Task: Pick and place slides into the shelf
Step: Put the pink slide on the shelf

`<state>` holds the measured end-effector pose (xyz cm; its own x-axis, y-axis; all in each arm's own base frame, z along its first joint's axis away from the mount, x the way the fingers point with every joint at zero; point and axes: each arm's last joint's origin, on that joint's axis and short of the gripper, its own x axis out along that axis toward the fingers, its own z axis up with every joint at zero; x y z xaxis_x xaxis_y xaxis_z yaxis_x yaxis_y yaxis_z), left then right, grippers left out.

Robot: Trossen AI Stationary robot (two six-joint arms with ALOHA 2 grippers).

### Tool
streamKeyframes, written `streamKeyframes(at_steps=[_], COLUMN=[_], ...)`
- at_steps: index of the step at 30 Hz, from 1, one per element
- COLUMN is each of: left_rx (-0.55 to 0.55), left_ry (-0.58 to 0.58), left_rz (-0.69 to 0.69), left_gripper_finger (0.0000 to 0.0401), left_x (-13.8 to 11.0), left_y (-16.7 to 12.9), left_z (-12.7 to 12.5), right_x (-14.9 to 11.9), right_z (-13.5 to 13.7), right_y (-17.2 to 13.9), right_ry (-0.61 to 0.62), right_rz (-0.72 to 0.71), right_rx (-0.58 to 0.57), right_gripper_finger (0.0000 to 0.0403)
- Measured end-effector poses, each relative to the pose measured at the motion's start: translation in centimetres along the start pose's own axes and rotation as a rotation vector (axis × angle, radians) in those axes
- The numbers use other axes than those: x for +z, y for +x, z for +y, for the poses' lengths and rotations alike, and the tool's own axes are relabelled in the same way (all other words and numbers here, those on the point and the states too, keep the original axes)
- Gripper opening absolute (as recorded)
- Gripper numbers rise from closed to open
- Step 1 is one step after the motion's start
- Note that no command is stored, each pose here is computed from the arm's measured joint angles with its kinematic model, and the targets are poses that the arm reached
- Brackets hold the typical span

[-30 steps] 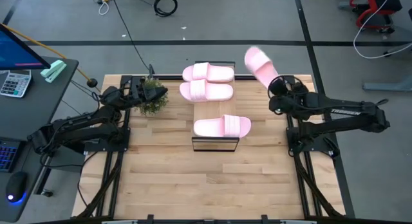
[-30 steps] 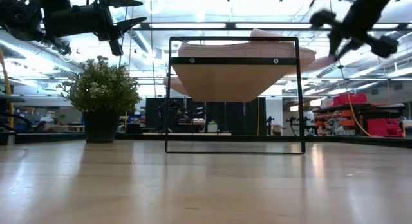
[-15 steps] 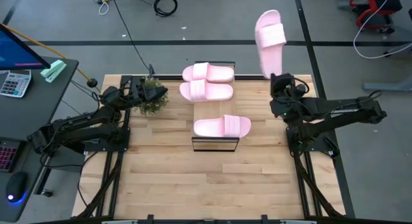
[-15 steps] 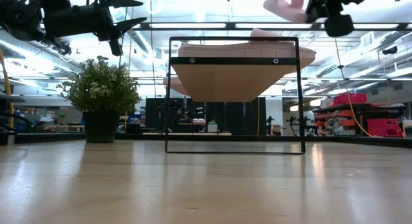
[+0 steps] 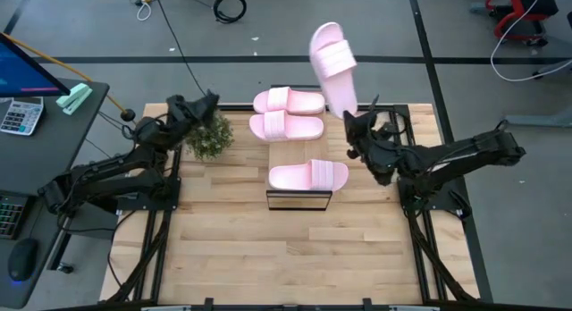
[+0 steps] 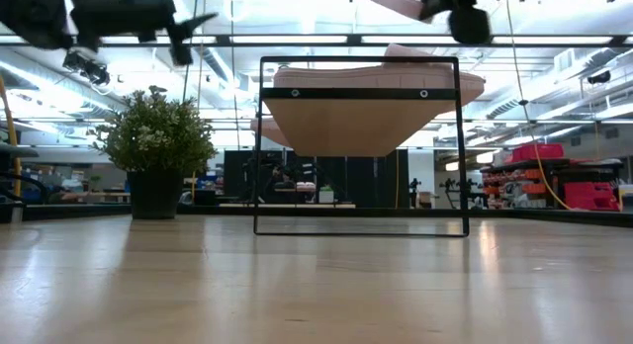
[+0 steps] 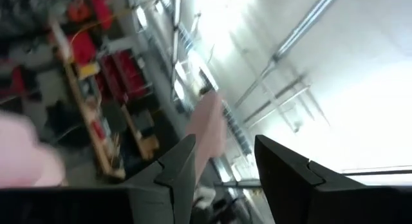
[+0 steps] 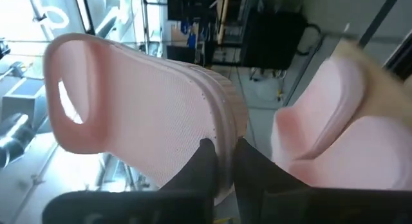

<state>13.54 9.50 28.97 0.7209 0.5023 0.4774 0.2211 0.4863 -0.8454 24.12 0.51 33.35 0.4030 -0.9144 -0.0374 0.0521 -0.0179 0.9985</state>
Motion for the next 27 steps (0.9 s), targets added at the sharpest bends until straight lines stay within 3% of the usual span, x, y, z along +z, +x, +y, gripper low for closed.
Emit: streamKeyframes(at_steps=[6, 11, 18, 27], left_rx=[-0.087, -0.114, -0.158, -0.216], left_ry=[0.132, 0.164, 0.217, 0.407], left_rz=[-0.013, -0.015, 0.107, 0.159], left_gripper_finger=[0.0163, 0.0163, 0.0168, 0.0253], left_x=[0.8, 1.1, -0.3, -2.5], left_y=[2.8, 4.9, 7.5, 9.6], left_z=[-2.9, -4.2, -4.6, -5.5], right_x=[-1.7, -3.1, -4.3, -5.5], right_z=[1.0, 3.2, 7.2, 7.5], right_y=[2.2, 4.0, 6.5, 9.1], right_ry=[0.015, -0.084, -0.19, -0.226], right_rz=[0.077, 0.166, 0.216, 0.267], right_rx=[0.058, 0.113, 0.204, 0.216], right_gripper_finger=[0.0034, 0.0034, 0.0034, 0.0032])
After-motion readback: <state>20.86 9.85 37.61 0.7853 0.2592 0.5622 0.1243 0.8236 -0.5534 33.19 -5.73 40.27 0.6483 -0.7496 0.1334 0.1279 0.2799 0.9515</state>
